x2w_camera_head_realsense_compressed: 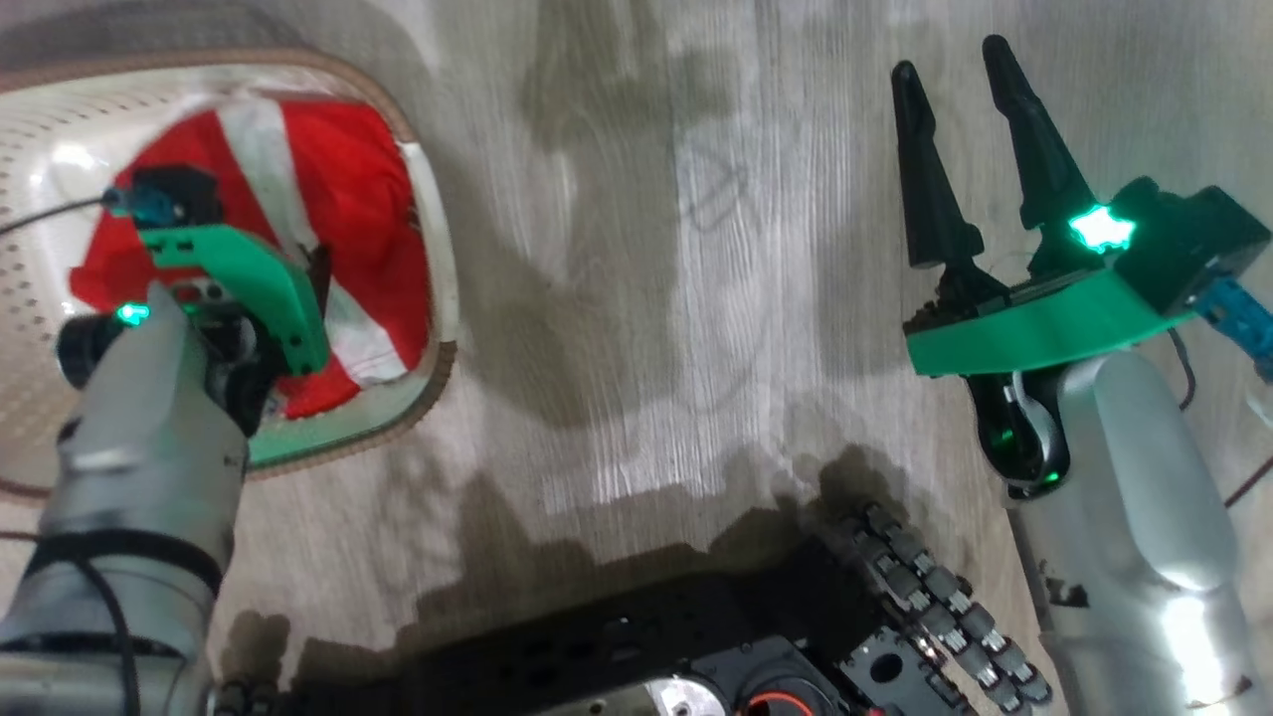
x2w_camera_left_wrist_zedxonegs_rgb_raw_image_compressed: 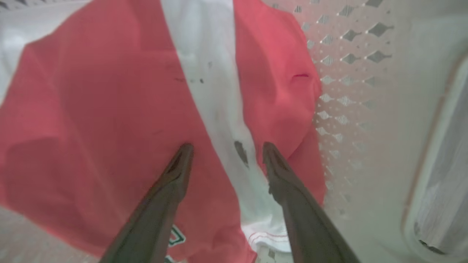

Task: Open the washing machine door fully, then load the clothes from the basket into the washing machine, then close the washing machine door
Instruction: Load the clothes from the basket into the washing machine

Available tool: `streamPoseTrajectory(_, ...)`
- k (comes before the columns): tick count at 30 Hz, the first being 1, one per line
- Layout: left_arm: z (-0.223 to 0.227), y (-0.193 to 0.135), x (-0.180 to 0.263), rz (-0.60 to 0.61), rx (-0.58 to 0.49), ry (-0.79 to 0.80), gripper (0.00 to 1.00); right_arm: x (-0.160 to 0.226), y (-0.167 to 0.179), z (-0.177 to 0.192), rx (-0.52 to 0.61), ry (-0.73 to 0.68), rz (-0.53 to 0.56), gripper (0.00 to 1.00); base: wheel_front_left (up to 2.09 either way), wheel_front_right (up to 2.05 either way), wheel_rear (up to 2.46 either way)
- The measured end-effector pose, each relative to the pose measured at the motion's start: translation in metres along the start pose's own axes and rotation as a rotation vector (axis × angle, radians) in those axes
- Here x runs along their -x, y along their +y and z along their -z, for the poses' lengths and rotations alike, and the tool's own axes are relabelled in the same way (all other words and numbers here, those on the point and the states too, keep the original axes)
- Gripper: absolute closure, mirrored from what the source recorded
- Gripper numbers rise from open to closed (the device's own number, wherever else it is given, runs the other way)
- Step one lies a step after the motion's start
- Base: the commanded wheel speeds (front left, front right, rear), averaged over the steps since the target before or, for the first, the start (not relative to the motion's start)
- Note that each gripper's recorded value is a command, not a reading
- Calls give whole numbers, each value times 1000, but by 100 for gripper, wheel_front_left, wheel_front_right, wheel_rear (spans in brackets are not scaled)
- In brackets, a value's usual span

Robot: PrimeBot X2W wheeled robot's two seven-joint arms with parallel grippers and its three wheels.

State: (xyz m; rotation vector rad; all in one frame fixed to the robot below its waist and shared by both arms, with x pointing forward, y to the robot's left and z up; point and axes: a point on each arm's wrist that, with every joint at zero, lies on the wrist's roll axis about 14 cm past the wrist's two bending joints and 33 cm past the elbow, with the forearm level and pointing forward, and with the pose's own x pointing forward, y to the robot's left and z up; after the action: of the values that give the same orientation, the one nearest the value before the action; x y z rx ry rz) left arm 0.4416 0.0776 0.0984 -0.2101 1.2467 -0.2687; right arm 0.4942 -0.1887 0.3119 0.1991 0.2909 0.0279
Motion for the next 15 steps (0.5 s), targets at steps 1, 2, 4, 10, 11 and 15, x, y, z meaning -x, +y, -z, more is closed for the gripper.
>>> streamPoseTrajectory(1, 0, -1, -5, 5, -8, 7, 0, -1, -2, 4, -3, 9, 4, 0, 0, 0, 0)
streamPoseTrajectory(2, 1, -2, -9, 10, -14, 12, 0, -1, -4, 7, -5, 16, 8, 0, 0, 0, 0)
streamPoseTrajectory(4, 2, -2, -17, 14, -10, 27, 0, -2, -7, 14, -9, 31, 15, 0, 0, 0, 0)
streamPoseTrajectory(10, 15, 7, -33, -12, -3, 95, 0, -2, -14, 24, -10, 55, 30, 0, 0, 0, 0)
streamPoseTrajectory(11, 16, 8, -36, -19, -2, 104, 0, -1, -16, 24, -9, 54, 33, 0, 0, 0, 0)
streamPoseTrajectory(15, 18, 9, -42, -45, -5, 126, 28, 1, -20, 26, -13, 59, 46, 0, 0, 0, 0)
